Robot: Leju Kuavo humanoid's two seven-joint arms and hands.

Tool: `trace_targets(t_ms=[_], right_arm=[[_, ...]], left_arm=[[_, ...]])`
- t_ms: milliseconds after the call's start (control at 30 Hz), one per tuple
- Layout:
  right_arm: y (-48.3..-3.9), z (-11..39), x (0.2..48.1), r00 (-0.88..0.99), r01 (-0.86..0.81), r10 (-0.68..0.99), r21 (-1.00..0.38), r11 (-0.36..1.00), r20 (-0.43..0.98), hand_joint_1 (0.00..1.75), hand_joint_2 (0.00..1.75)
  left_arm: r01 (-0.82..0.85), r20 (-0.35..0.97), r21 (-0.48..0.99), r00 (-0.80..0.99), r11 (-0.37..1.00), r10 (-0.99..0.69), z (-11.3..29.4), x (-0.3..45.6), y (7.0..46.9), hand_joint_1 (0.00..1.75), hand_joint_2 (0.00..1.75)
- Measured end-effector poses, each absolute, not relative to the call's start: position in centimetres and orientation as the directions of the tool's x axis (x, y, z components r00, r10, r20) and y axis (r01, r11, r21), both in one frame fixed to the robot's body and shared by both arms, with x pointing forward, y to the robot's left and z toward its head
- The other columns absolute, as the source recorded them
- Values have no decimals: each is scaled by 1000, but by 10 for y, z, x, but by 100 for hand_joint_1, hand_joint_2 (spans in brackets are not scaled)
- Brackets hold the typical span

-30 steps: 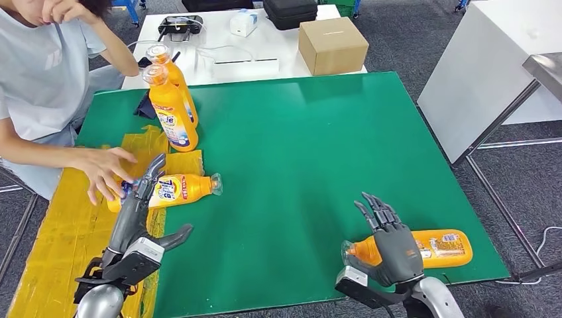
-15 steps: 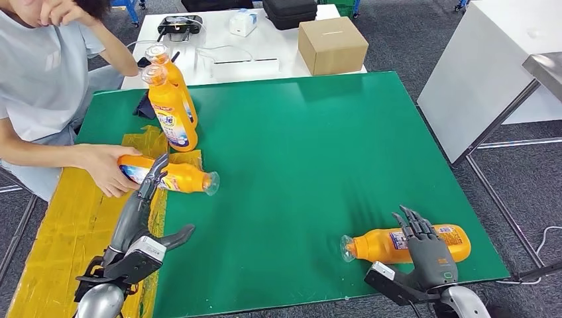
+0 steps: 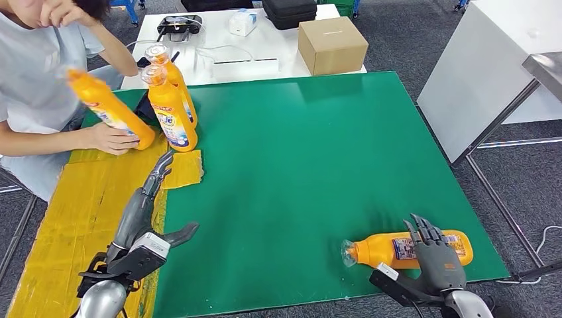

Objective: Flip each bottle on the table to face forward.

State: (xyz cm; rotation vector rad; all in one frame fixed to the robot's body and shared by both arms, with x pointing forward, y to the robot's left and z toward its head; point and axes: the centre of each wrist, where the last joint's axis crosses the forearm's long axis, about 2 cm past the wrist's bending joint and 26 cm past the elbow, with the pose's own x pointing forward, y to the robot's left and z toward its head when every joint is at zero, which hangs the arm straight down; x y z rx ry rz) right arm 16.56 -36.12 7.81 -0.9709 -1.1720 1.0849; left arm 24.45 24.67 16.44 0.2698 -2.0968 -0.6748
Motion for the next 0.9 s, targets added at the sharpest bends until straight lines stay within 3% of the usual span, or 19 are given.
trace_targets(t_ms=[900], right_arm=[[-371,73,163,142,-203,988,-975,91,63,0,175]], left_arm=[[79,708,567,-555,820,-436,162,248,245,0,175]])
